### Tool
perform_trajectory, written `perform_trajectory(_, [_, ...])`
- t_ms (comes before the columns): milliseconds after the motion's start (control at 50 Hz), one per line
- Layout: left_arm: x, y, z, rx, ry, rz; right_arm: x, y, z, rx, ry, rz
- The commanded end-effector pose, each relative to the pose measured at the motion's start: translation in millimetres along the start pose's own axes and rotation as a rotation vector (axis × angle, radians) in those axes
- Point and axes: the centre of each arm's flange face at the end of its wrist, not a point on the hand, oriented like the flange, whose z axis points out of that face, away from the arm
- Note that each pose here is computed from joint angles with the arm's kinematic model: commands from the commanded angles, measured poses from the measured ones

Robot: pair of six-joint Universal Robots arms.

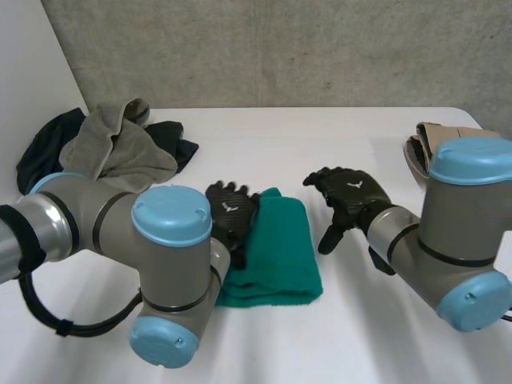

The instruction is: Fold the laundry.

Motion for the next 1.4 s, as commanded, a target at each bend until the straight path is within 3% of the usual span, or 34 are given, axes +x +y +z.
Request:
perform_trajectory(20, [-11, 25, -7, -0.134, -0.032, 0.121, -40, 15, 8, -0.062, -0.106, -0.053])
perform_trajectory(240, [-9, 33, -10, -0.158, -0.024, 0.165, -43, 46, 27, -0.143, -0.110, -0.165])
perform_trajectory(420, [-10, 29, -12, -0.145, -0.020, 0.163, -37, 26, 22, -0.095, -0.051, -0.244])
perform_trajectory(620, [-49, -47, -34, 0.093, -0.068, 0.094, -36, -16, -10, 0.061, 0.013, -0.257])
perform_trajectory(700, [-64, -70, -45, 0.192, -0.019, 0.081, -38, -16, -27, 0.106, 0.049, -0.263])
perform_trajectory(880, [-81, -86, -54, 0.264, 0.161, 0.001, -85, 31, -55, 0.124, -0.077, -0.285])
perform_trajectory(1100, [-84, -91, -56, 0.259, 0.226, -0.067, -104, 74, -30, 0.118, -0.119, -0.316])
perform_trajectory(1400, [-80, -88, -55, 0.248, 0.241, -0.069, -107, 81, 1, 0.166, -0.102, -0.388])
